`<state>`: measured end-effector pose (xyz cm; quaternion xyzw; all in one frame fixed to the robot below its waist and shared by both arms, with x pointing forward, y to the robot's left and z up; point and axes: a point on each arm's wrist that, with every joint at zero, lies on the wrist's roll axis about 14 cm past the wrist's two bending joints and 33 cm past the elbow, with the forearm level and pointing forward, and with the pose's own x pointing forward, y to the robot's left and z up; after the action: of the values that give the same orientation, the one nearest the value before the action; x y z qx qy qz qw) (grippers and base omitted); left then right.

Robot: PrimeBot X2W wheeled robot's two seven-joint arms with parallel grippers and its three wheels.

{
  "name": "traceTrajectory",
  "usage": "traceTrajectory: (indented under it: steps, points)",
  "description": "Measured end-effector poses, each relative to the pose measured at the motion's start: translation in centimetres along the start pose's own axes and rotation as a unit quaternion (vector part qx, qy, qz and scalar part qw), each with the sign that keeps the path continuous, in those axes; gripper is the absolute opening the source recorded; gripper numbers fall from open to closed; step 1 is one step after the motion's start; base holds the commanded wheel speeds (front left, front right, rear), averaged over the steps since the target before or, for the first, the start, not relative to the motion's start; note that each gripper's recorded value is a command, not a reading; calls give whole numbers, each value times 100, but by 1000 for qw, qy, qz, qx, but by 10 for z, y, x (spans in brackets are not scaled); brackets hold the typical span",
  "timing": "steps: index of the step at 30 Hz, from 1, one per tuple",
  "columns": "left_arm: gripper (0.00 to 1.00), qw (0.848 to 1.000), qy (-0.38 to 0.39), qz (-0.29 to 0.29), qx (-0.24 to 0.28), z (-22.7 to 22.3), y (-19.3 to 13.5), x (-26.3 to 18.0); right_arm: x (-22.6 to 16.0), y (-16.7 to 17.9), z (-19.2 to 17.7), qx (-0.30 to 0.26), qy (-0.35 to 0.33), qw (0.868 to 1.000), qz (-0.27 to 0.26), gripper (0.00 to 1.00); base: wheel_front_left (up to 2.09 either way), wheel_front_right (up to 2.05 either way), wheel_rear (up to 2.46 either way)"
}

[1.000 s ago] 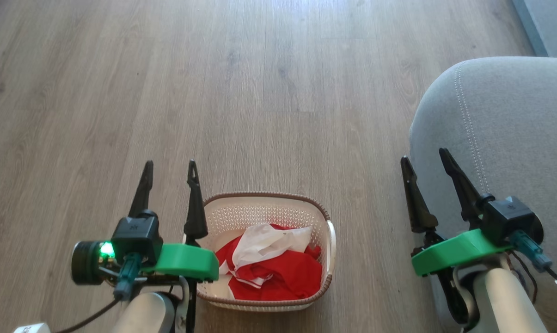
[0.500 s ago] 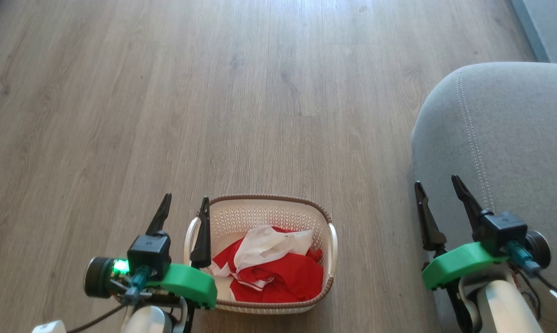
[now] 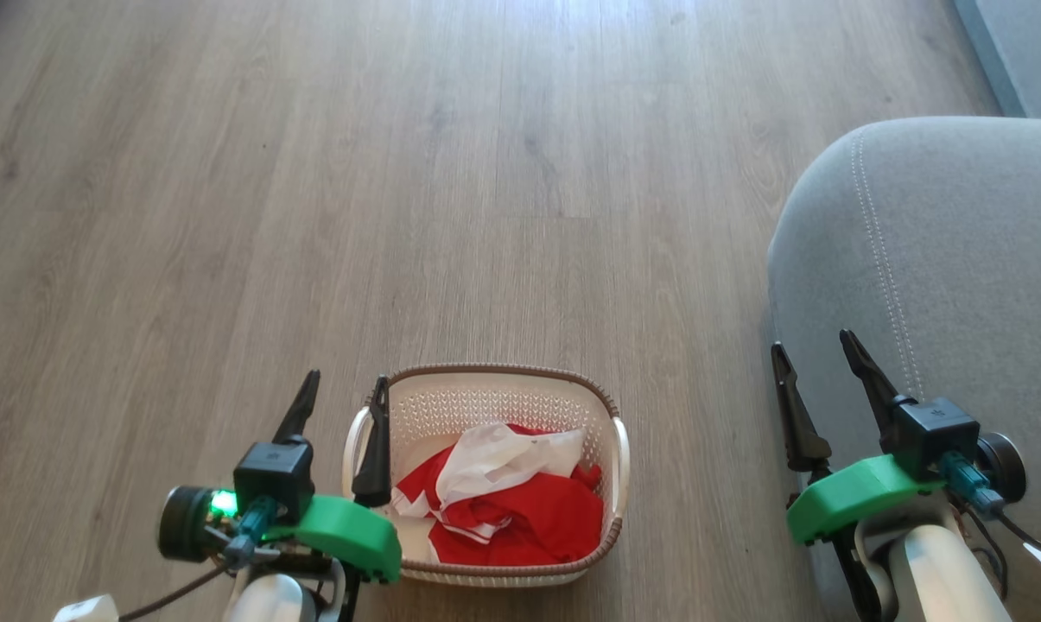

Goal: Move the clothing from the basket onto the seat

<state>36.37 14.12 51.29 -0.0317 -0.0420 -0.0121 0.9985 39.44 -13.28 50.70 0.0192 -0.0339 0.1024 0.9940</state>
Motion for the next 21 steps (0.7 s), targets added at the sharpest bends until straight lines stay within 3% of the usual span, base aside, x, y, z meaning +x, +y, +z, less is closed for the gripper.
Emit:
traceTrajectory:
  steps: [10, 15, 21]
  points:
    - [100, 992, 98, -78, -3, -64, -33, -1, -5, -18, -42, -8, 64, 998, -23, 100, 0, 0, 0]
    - [100, 985, 127, -118, -1, -88, -48, 26, 8, -32, -63, -16, 89, 995, -36, 100, 0, 0, 0]
    - [100, 955, 203, -211, 54, -154, -77, 41, 19, -54, -96, -19, 126, 990, -60, 100, 0, 0, 0]
